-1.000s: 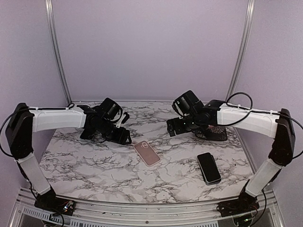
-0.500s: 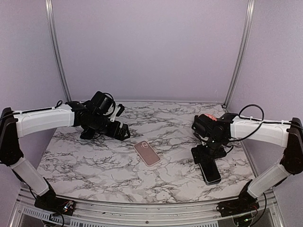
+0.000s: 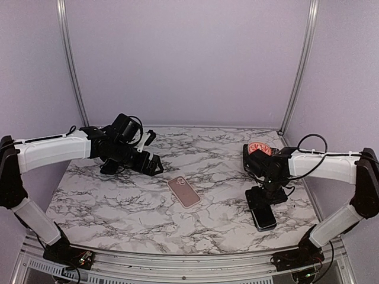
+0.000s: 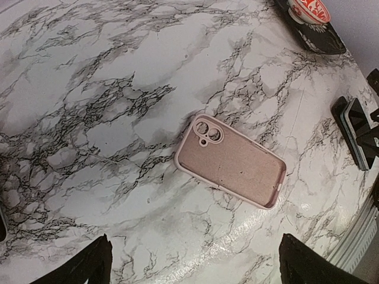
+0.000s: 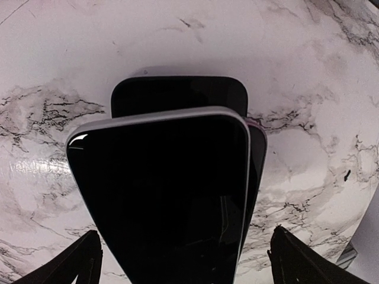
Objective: Put the phone into the phone case
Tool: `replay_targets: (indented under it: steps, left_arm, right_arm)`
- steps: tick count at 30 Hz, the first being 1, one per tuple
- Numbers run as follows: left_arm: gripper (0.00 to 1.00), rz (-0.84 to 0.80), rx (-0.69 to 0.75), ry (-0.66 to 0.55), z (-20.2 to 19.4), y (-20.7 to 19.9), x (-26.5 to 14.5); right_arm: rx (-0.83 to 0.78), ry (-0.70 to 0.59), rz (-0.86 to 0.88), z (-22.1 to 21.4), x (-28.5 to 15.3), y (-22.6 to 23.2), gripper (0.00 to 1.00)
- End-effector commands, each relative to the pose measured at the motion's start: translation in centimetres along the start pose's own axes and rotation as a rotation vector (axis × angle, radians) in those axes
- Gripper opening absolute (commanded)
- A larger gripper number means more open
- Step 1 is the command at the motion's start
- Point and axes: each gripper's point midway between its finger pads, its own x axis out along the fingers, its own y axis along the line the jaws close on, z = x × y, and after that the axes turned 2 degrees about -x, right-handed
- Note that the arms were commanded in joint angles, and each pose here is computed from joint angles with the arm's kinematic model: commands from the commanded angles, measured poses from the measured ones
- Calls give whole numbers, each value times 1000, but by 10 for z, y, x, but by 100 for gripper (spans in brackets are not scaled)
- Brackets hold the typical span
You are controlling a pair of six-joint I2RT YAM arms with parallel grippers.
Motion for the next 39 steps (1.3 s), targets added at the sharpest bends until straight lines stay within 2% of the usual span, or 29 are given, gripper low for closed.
replay_targets:
  steps: [1,8,12,17,20,29,34,39]
  left_arm:
    - [99,-8,3,38,-8,3,6]
    - [99,-2,-4,47,-10,7,9]
    - [99,-11,-10,60,-13,7,12]
    - [99,-14,-16,71,-16,7,15]
    - [99,-17,-20,76,-17,7,16]
    - [99,-11,-22,84,-18,9,19]
    - [99,10,-29,84,-18,14,21]
    - [99,15,-46,87,-18,18,23]
  right_arm:
    - [1,-26,10,11,5,4,95]
    - [-10,-4,-19,9,15,2,89]
    - [-4,-11,-30,11,12,0,72]
    - [-17,-11,-20,11,8,1,56]
    - [-17,-20,-18,13,2,0,49]
    - [-27,-73,-10,24,-29,-3,35]
    - [-60,-189,17,46,-55,6,31]
    - [-146,-443,156,86,-104,61,24]
